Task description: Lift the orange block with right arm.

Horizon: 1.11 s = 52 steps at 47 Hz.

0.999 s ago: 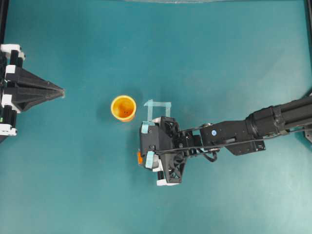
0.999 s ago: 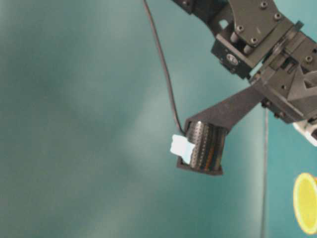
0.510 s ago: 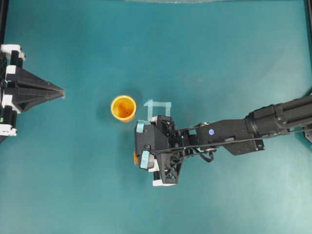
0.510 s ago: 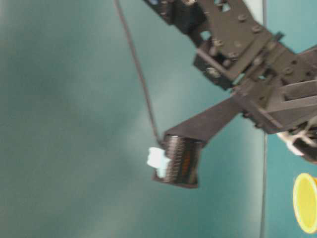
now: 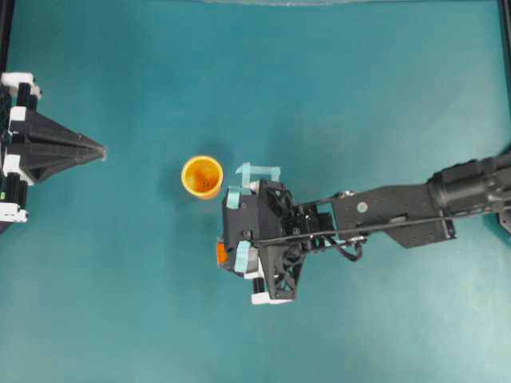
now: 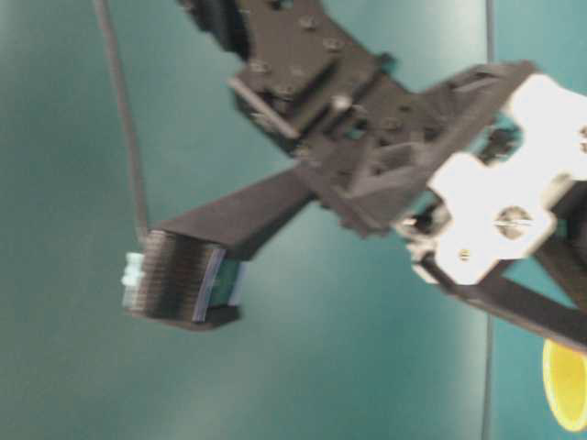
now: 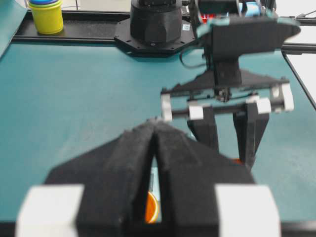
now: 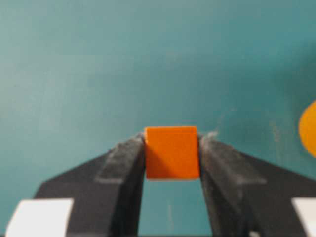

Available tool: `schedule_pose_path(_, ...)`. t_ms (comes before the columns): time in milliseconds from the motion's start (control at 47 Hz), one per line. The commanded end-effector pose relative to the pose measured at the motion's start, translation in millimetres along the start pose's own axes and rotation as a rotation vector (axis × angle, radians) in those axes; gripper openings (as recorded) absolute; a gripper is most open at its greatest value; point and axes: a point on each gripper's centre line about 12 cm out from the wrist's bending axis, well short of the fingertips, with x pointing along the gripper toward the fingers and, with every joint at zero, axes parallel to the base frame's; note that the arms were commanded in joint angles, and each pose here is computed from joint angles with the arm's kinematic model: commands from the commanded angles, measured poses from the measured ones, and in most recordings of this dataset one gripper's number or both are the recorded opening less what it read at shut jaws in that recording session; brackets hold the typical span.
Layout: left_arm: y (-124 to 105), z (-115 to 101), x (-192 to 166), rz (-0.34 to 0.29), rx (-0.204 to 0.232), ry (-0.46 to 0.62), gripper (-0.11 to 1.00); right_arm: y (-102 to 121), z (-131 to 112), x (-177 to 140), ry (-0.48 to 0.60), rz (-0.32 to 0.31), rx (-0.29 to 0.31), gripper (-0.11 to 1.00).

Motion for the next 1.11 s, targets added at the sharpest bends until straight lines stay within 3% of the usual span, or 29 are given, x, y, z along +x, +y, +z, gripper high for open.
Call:
schedule_pose_path(0,0,9,2,0.0,0.0,-0.021,-0.01,4,29,-24,-0.066,0.007,-0.01,0.4)
schedule_pose_path(489,0,9,2,-0.002,0.002,-0.021,-0.01,10,72,-57,-0.089,-0.004,-0.032,0.4)
schedule_pose_path(1084,0,9,2,0.0,0.0,-0.018,-0.01,13,95,-91,-0.11,-0.005,-0.028,0.4)
